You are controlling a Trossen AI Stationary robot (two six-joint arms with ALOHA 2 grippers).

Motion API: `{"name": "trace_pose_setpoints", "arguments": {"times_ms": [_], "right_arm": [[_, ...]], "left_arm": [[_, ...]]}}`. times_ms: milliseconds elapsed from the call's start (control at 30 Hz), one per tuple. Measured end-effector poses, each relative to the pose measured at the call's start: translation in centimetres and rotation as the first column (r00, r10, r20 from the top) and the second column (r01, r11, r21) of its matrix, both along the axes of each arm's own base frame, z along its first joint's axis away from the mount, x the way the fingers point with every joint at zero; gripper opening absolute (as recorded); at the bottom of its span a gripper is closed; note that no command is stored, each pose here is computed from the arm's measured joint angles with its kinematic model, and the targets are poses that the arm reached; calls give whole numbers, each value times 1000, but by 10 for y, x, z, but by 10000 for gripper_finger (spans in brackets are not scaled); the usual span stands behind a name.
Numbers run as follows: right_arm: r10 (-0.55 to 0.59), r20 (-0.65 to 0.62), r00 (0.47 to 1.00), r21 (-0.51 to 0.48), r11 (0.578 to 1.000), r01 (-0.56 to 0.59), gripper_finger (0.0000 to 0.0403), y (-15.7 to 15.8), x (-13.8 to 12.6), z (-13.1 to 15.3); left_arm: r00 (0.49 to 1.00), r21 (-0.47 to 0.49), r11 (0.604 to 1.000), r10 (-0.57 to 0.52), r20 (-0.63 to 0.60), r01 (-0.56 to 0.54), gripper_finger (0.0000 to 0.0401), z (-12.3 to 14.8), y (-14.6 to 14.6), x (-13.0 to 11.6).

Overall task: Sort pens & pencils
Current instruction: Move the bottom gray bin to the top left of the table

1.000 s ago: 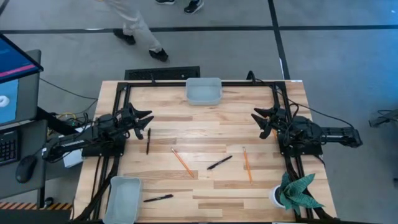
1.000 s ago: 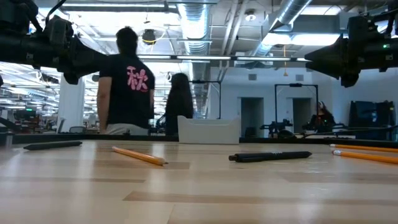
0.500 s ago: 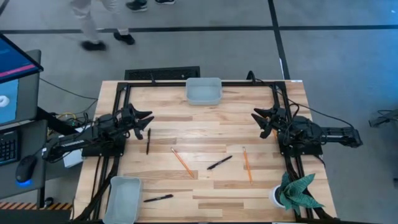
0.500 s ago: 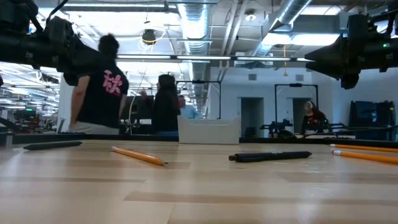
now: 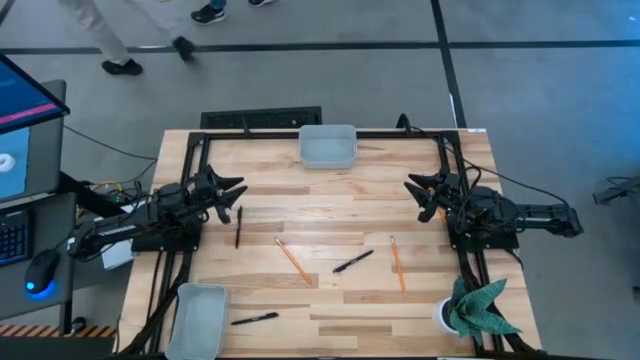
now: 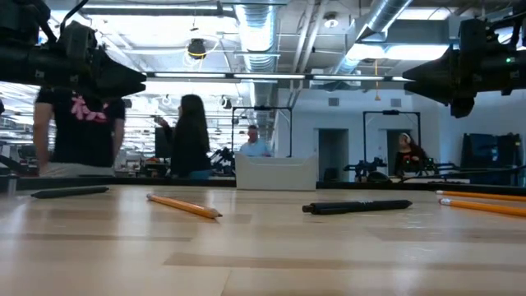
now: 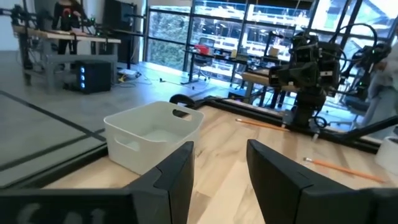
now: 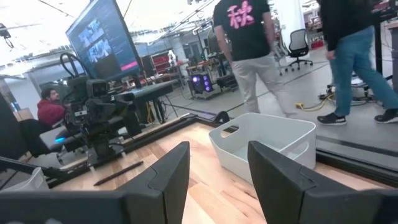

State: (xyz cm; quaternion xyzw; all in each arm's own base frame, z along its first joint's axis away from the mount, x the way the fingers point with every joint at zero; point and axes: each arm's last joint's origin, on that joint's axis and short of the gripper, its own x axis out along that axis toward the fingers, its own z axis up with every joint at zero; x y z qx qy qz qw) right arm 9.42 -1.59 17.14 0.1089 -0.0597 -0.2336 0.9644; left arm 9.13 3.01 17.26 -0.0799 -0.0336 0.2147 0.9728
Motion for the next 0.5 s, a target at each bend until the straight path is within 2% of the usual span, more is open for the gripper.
{"name": "trace_pose_setpoints", "arguments": {"times_ms": [100,233,367,500], "right_arm": [[1,0,1000,0,1000,-1,187,0,0,0],[1,0,1000,0,1000,-1,185,0,0,0],[1,0,1000,0,1000,-1,185,0,0,0],[1,0,1000,0,1000,-1,184,0,0,0]], "left_arm": [[1000,37,999,-2,-16,2,159,0,0,0],[1000,41,999,0,-18,1,198,0,0,0],[1000,7,1000,-1,-2,1,231,0,0,0],[1000,-26,1000,-5,9,5,246,0,0,0]]}}
